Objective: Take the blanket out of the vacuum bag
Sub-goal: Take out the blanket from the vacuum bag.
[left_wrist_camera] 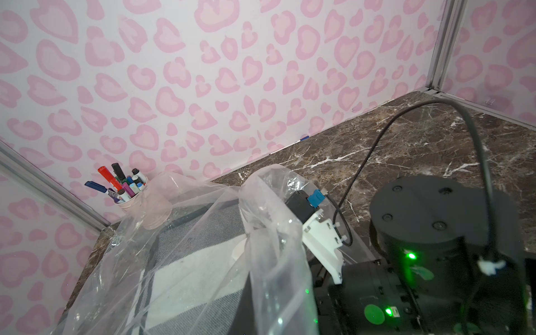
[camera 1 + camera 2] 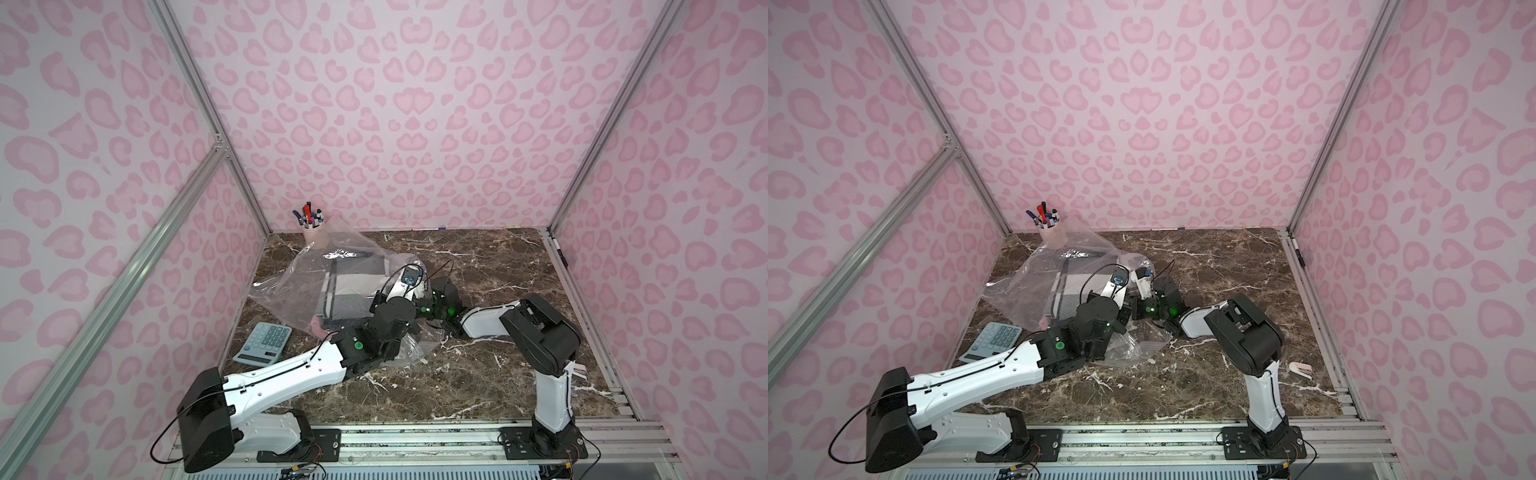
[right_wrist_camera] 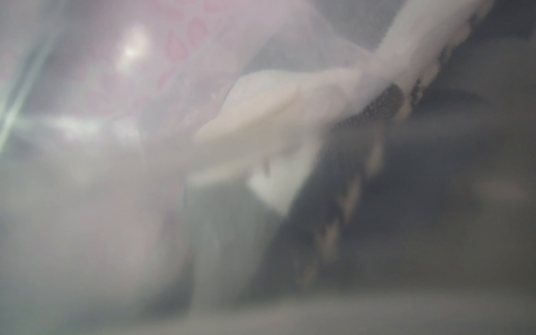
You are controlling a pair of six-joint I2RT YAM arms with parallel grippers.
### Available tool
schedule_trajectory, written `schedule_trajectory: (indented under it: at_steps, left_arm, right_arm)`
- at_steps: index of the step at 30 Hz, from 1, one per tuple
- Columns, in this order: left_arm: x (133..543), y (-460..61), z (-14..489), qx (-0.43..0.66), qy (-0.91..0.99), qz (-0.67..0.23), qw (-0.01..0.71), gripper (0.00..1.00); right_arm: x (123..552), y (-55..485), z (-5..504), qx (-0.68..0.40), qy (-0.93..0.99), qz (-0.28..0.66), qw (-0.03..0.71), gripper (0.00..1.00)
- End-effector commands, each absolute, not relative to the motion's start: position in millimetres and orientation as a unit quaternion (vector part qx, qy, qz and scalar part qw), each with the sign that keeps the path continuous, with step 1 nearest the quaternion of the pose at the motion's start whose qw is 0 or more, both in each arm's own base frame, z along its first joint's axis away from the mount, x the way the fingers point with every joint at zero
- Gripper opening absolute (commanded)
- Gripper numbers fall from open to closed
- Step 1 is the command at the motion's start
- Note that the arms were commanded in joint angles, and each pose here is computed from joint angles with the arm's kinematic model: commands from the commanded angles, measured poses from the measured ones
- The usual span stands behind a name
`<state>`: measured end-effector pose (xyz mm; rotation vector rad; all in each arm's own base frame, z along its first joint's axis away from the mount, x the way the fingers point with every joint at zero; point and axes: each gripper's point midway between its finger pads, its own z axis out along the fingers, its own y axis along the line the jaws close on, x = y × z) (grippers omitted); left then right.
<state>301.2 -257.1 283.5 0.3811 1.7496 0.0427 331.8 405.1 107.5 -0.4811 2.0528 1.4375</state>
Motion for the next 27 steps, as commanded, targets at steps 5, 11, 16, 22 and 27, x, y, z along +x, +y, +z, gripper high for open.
schedule_trajectory:
  at_steps: [5, 11, 16, 22, 27]
  left_arm:
    - [302, -259, 289, 0.153, 0.758, 0.006, 0.634, 0.04]
    - [302, -257, 288, 0.153, 0.76, 0.008, 0.632, 0.04]
    - [300, -254, 290, 0.15, 0.759, 0.007, 0.634, 0.04]
    - [304, -259, 283, 0.157, 0.763, 0.014, 0.627, 0.04]
    - [306, -264, 280, 0.161, 0.765, 0.014, 0.623, 0.04]
  right_arm:
    - [336, 413, 119, -0.184, 0.752, 0.56, 0.295, 0.74]
    - [338, 420, 120, -0.187, 0.745, 0.572, 0.289, 0.72]
    - [336, 427, 128, -0.192, 0.735, 0.583, 0.288, 0.69]
    - [335, 432, 147, -0.203, 0.724, 0.589, 0.296, 0.68]
    - [335, 435, 153, -0.206, 0.72, 0.593, 0.296, 0.69]
